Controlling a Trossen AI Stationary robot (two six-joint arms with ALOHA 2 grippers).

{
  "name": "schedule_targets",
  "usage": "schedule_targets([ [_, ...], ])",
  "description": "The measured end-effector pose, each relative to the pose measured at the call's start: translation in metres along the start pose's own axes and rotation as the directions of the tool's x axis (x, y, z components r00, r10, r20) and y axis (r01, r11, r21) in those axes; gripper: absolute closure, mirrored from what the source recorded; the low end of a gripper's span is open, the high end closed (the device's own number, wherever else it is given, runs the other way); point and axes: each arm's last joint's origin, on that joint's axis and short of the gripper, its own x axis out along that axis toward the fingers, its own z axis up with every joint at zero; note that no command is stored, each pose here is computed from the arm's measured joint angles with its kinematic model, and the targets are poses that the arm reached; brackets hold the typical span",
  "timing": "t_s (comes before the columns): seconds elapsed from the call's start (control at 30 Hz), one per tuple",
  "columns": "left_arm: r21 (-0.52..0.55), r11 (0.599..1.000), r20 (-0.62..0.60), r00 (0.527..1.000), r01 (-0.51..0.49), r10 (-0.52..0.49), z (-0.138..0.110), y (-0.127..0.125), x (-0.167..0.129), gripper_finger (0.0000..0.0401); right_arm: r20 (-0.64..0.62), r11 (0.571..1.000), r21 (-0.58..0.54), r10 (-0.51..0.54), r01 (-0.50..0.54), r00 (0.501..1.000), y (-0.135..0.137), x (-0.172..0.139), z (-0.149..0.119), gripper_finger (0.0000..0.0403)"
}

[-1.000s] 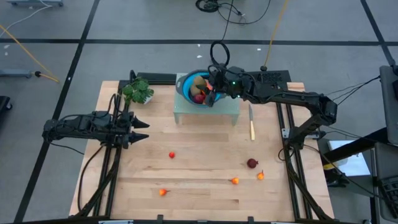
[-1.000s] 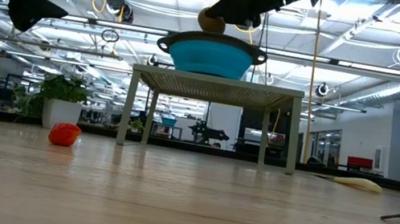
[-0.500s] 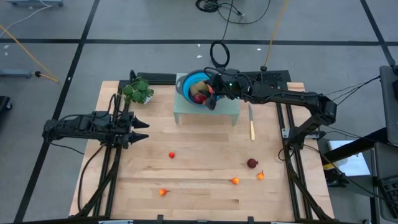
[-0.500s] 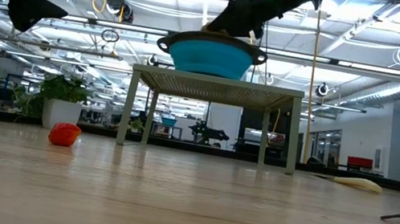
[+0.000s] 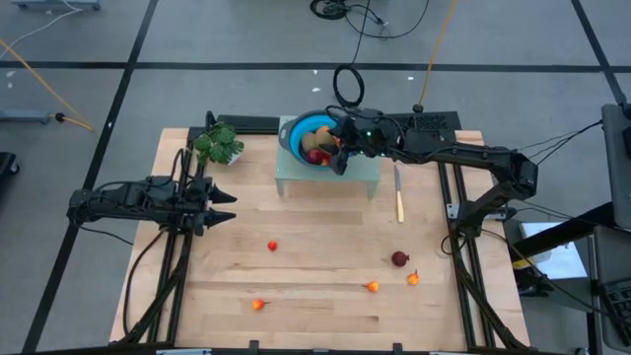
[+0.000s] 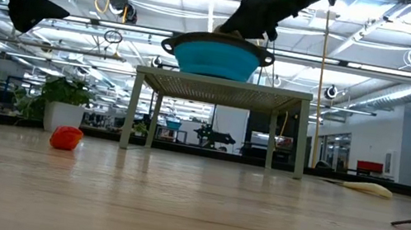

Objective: Pick & Place Fruit
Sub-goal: Put the kiwi into the colander on the shelf

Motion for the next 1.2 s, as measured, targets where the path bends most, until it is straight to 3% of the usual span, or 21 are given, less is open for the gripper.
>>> schedule_targets([
  [1.07, 0.01, 1.0, 0.0, 1.0, 0.0, 0.0, 0.0, 0.0, 0.0, 0.0109, -0.048, 0.996, 0.086, 0.001, 0.003, 0.999, -0.0007, -0.0101, -0.002, 0.0203],
  [1.2, 0.009, 1.0, 0.0, 1.0, 0.0, 0.0, 0.0, 0.0, 0.0, 0.0109, -0.046, 0.996, 0.087, 0.001, 0.003, 0.999, -0.0007, -0.0101, -0.0018, 0.0189],
])
